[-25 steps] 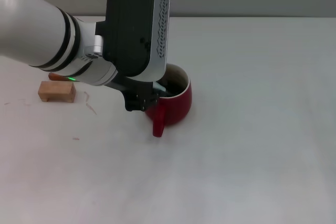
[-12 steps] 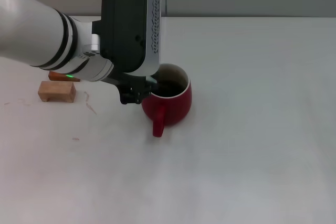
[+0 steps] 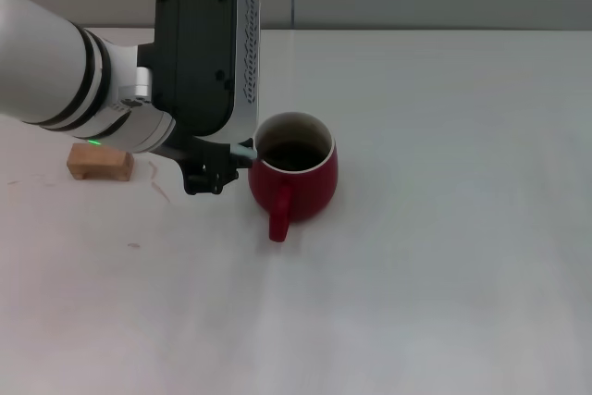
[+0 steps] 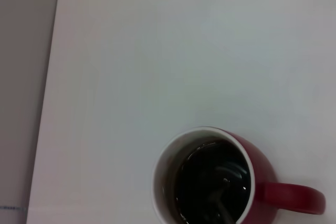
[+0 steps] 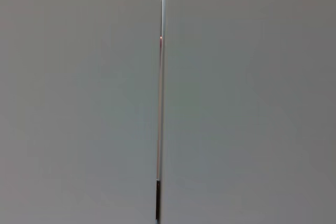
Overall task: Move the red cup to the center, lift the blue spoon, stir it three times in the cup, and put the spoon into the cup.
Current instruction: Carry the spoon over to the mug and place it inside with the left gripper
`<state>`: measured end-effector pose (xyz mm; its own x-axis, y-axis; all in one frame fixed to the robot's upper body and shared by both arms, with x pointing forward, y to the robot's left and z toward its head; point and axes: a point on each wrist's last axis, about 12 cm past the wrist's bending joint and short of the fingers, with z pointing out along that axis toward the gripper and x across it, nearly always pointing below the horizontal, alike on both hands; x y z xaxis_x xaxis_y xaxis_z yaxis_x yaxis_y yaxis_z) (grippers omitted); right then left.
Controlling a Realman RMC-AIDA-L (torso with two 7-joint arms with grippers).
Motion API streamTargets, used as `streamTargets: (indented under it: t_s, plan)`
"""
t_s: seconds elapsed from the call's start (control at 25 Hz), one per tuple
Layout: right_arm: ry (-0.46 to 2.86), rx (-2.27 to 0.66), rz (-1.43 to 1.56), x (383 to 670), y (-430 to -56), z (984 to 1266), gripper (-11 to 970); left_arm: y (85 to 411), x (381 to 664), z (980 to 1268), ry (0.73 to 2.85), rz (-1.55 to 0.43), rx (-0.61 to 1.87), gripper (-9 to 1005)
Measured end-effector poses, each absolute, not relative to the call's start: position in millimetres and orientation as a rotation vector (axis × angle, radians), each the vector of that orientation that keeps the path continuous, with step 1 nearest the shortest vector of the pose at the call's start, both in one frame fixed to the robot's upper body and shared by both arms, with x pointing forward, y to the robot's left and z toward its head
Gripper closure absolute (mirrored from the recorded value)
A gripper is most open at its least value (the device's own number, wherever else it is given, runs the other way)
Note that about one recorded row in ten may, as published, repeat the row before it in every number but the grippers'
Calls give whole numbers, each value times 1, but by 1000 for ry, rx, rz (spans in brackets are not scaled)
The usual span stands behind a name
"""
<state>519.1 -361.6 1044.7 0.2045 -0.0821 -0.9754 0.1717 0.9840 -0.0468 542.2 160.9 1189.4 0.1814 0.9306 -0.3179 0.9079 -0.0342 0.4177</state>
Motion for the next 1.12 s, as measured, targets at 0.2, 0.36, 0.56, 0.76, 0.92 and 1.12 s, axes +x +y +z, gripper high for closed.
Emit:
streamTargets:
  t_s: [0.2,0.36,0.56,0.76,0.92,1.12]
  plan:
    - [1354,76,-176,520,-361,1045,312,160,537,1191,1718,36,1942,836]
    - [1352,77,-173,520,-360,1045,313,157,535,1192,1708,2,1935,836]
    - [1351,76,-172,520,-360,1045,313,152,534,1192,1687,-51,1917,837]
    - [1347,74,-174,520,-361,1046,313,147,535,1188,1674,-65,1896,838]
    - [1346,74,-174,520,-361,1046,313,145,536,1184,1671,-62,1892,842]
    - [1345,75,-173,520,-361,1046,312,145,538,1181,1673,-60,1882,848]
